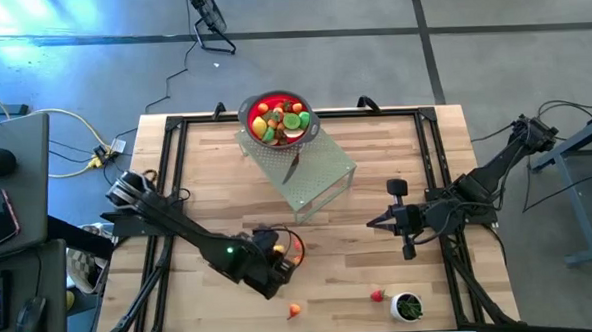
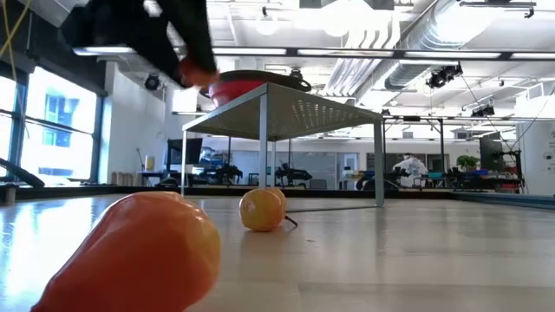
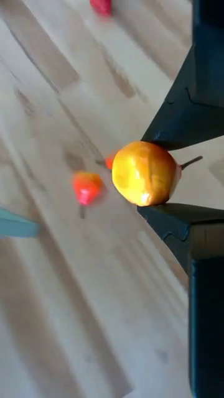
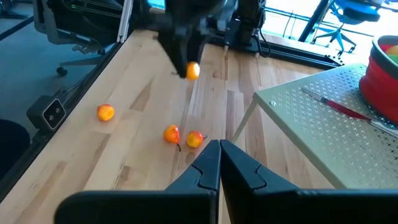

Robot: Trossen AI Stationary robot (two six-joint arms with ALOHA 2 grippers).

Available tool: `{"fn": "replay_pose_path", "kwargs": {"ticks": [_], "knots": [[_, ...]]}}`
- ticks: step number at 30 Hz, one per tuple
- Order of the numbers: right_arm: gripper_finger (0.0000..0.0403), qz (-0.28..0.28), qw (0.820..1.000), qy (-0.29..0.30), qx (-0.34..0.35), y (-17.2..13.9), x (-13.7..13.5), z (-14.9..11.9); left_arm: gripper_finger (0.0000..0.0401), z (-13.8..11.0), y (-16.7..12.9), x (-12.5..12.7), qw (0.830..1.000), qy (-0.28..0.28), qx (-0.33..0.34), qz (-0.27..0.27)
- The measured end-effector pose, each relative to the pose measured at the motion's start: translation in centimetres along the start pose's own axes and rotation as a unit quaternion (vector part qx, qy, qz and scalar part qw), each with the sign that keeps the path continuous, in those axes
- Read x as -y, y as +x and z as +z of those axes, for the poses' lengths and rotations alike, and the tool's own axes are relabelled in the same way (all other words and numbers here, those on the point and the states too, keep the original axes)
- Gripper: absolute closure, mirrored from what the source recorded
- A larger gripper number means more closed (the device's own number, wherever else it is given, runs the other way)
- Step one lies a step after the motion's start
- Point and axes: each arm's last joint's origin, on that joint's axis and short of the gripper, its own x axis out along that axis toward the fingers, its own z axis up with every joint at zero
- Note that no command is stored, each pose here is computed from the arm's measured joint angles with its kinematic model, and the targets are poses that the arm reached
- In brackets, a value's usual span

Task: Pick & Place Fruit
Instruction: Put the orange pear into the red strainer on the shelf

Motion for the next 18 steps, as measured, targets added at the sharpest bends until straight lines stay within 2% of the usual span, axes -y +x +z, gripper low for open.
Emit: {"fn": "replay_pose_path", "kwargs": {"ticks": [6, 12, 18], "knots": [[0.0401, 0.000, 1.000, 0.000, 0.000, 0.0, 0.0, 0.0, 0.0275, 2.6, -3.8, -0.5, 0.997, 0.015, 0.068, -0.044], [0.0401, 0.000, 1.000, 0.000, 0.000, 0.0, 0.0, 0.0, 0.0275, 6.8, -7.1, -1.8, 0.988, 0.041, 0.131, -0.067], [0.0401, 0.000, 1.000, 0.000, 0.000, 0.0, 0.0, 0.0, 0.0275, 11.6, -8.5, -3.5, 0.979, 0.053, 0.188, -0.058]]}}
